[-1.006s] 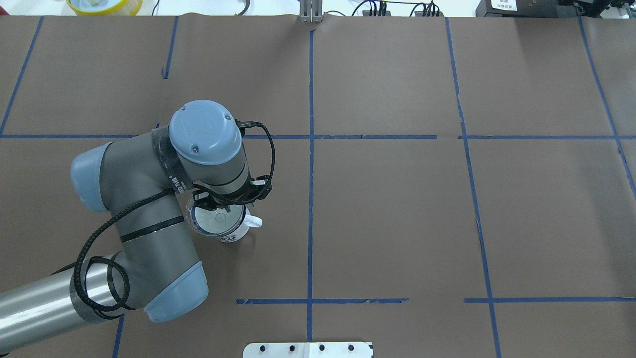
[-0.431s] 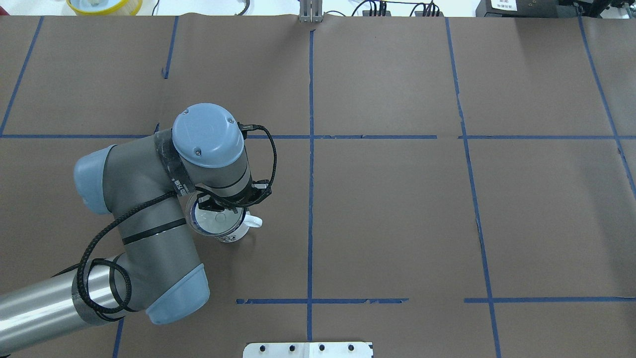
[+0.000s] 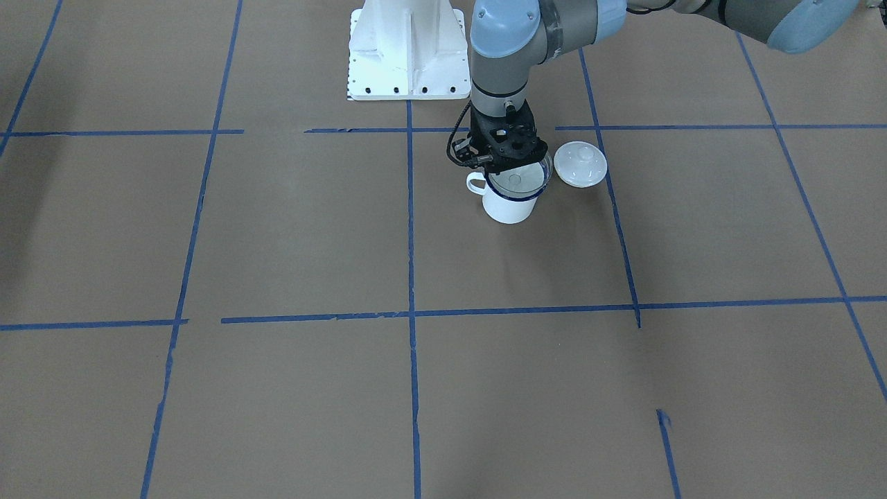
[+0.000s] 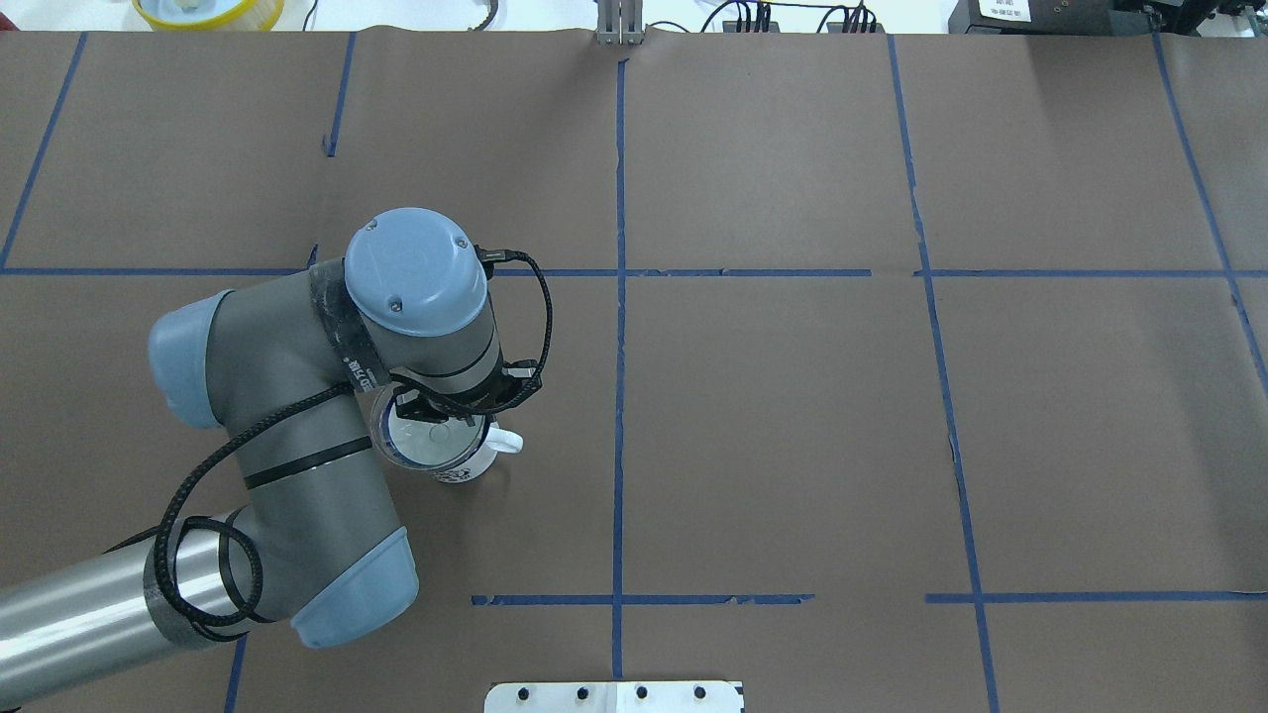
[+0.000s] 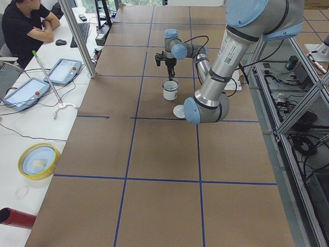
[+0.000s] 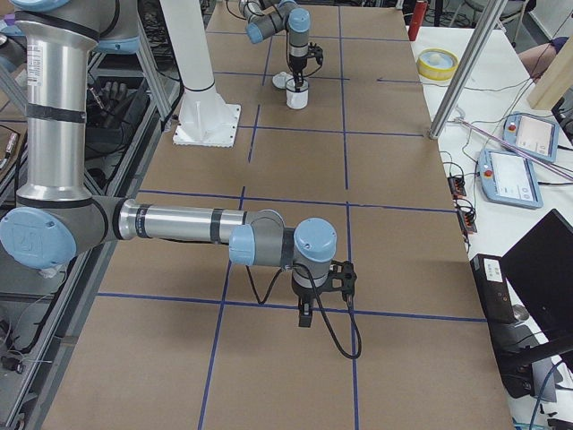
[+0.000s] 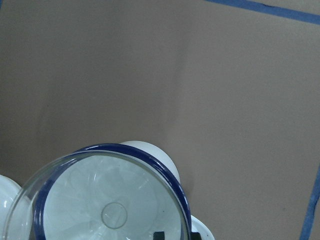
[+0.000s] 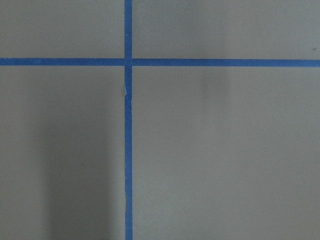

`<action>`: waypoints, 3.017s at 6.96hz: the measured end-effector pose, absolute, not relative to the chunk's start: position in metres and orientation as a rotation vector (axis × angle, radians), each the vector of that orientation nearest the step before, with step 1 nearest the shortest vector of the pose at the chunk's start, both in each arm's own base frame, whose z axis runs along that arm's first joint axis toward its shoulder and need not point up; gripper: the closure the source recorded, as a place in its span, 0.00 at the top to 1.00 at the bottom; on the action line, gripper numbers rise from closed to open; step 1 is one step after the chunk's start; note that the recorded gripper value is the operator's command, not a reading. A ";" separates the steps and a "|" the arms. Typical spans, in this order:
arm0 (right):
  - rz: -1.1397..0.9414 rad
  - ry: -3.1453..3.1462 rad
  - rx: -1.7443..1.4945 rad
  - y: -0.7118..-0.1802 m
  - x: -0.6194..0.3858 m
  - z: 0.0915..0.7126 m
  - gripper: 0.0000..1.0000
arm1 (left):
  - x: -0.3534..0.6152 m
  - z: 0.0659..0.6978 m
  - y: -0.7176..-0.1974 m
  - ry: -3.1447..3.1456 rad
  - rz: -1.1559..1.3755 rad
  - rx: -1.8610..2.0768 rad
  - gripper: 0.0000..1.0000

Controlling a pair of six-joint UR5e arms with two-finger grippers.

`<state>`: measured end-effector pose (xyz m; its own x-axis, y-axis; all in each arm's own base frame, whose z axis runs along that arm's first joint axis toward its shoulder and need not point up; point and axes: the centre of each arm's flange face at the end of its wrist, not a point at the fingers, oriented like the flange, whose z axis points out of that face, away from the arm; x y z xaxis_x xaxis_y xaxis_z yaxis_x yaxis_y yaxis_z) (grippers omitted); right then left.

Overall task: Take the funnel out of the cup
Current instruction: 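Lower the left gripper and close it on the funnel's rim, then lift the funnel out of the mug with the left gripper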

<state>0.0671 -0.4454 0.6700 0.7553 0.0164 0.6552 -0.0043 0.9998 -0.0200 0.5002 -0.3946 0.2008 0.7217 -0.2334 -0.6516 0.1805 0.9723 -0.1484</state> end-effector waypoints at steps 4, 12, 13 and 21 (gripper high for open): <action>0.011 -0.715 -0.018 -0.445 0.067 0.670 1.00 | 0.499 0.198 -0.393 0.736 -0.224 -0.073 0.00; 0.011 -0.715 -0.018 -0.445 0.067 0.670 1.00 | 0.385 0.138 -0.471 0.928 -0.428 0.151 0.00; 0.011 -0.715 -0.018 -0.445 0.067 0.670 1.00 | 0.384 0.153 -0.493 1.005 -0.486 0.176 0.00; 0.011 -0.715 -0.018 -0.445 0.067 0.670 1.00 | 0.399 0.340 -0.620 1.494 -0.948 0.444 0.00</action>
